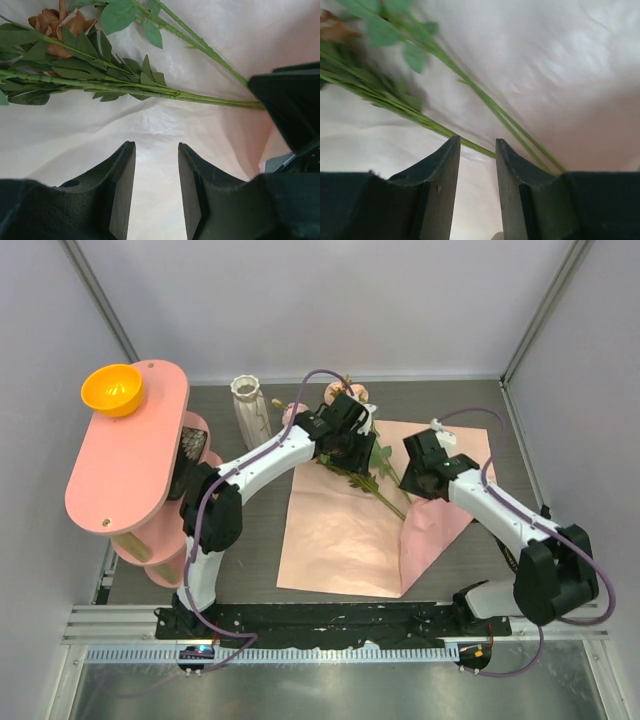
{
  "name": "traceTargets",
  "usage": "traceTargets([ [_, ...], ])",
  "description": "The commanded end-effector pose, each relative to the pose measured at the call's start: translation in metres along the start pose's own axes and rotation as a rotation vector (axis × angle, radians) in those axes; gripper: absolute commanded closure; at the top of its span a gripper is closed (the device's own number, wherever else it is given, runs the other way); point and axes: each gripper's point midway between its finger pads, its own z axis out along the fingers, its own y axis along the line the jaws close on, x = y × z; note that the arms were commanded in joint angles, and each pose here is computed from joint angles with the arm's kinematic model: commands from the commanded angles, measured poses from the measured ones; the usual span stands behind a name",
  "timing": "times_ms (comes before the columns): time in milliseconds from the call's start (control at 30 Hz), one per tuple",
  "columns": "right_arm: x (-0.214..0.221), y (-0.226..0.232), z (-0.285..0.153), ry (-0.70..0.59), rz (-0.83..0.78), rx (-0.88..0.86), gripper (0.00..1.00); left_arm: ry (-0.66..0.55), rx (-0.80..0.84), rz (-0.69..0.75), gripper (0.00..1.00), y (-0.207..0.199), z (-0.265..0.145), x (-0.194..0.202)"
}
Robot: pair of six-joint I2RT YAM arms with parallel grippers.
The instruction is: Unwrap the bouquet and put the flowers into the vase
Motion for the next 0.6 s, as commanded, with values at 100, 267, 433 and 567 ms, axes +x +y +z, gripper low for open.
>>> traceTargets([
  [100, 0.038, -0.108, -0.080, 0.026, 0.161, 0.174, 0.58, -0.088, 0.033, 0.006, 0.56, -0.012, -0.025, -0.024],
  [267, 0.070, -0.132, -0.105, 0.132, 0.344, 0.196, 0.58, -0.125, 0.044, 0.010, 0.56, -0.016, -0.035, -0.031],
  [433, 0.045, -0.127, -0.102, 0.038, 0.280, 0.139, 0.58, -0.139, 0.097, 0.004, 0.55, -0.028, -0.046, -0.035],
  [567, 0.010, -0.065, -0.075, -0.020, 0.115, -0.167, 0.44, -0.202, 0.103, 0.038, 0.46, -0.031, -0.064, -0.043],
])
